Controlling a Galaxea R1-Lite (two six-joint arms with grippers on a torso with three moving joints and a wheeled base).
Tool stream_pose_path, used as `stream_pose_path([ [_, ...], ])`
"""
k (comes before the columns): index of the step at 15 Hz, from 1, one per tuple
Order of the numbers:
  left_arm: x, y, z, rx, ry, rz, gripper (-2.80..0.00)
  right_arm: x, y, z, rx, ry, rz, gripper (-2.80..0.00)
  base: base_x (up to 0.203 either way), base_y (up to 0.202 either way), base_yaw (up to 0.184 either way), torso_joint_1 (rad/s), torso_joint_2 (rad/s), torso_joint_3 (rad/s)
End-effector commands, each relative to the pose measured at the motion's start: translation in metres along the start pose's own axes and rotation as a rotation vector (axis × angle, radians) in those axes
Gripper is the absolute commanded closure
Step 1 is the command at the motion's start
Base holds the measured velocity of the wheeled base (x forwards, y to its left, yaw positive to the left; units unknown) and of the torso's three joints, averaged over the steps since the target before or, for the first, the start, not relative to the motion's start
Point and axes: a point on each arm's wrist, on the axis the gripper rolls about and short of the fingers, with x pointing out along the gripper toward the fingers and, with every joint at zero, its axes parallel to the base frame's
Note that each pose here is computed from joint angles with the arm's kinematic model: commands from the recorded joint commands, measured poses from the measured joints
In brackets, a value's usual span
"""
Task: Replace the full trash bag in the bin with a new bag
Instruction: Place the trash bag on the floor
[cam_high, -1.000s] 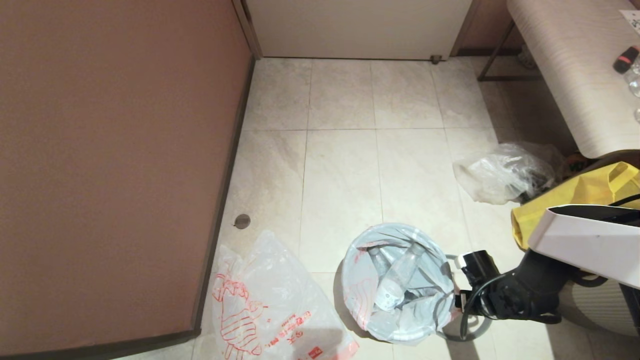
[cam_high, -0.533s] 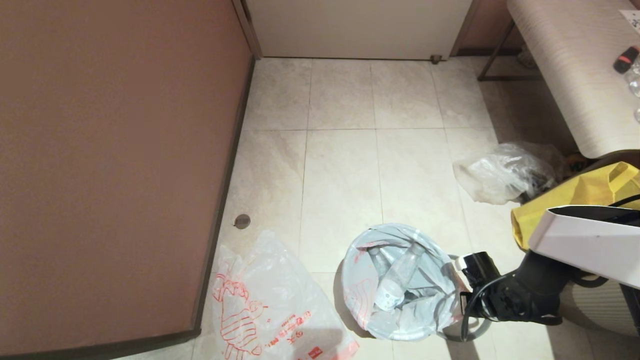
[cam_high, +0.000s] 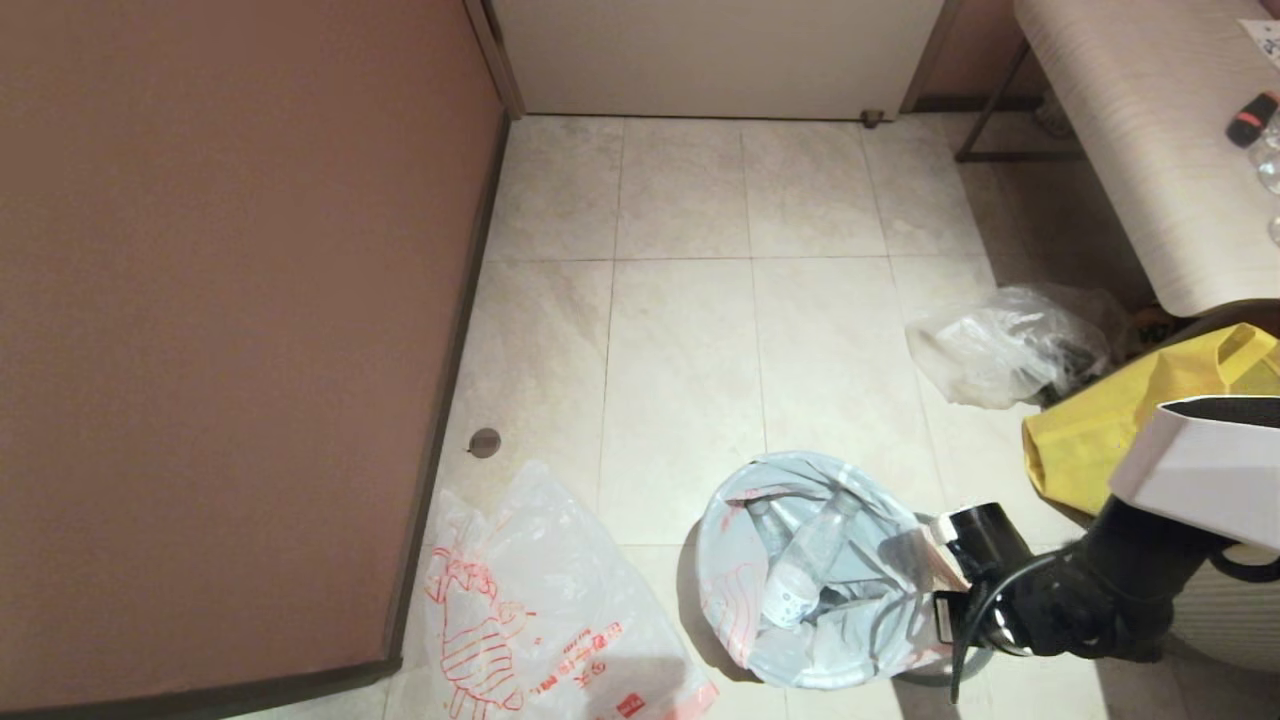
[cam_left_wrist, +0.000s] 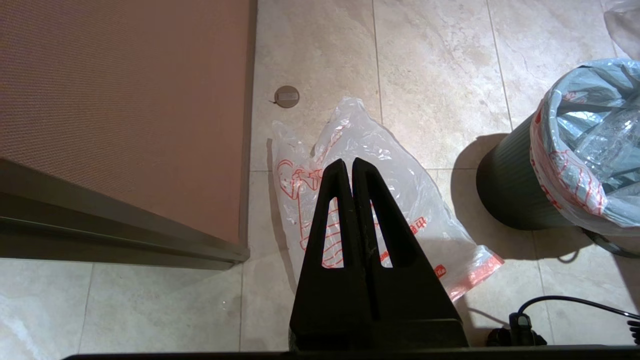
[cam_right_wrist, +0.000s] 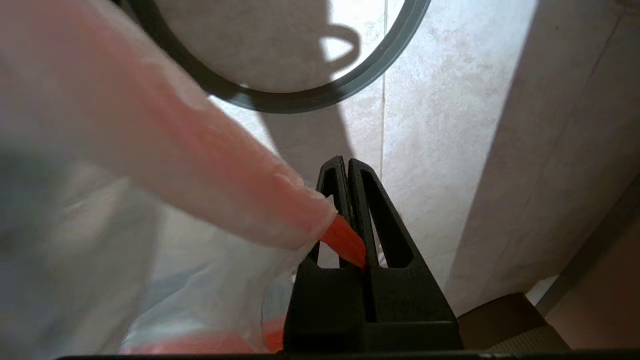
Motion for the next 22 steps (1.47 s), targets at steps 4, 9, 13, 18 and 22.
stream_pose_path([
  [4,0.000,0.000,0.000,-0.001,-0.001,0.001,0.00,-0.058,-0.013,0.018,0.026,-0.046,0.101,0.00,0.000,0.000,0.000,0.000,0.00,0.000],
  [9,0.000,0.000,0.000,-0.001,-0.001,0.001,0.00,-0.109,-0.008,0.021,0.014,-0.073,0.243,0.00,0.000,0.000,0.000,0.000,0.00,0.000],
  [13,0.000,0.000,0.000,-0.001,-0.001,0.001,0.00,-0.148,-0.009,0.017,-0.024,-0.109,0.299,0.00,0.000,0.000,0.000,0.000,0.00,0.000],
  [18,0.000,0.000,0.000,-0.001,-0.001,0.001,0.00,-0.154,0.000,0.009,-0.067,-0.073,0.384,0.00,0.000,0.000,0.000,0.000,0.00,0.000],
  [22,0.000,0.000,0.000,-0.001,-0.001,0.001,0.00,-0.145,0.013,0.011,-0.096,-0.007,0.489,0.00,0.000,0.000,0.000,0.000,0.00,0.000],
])
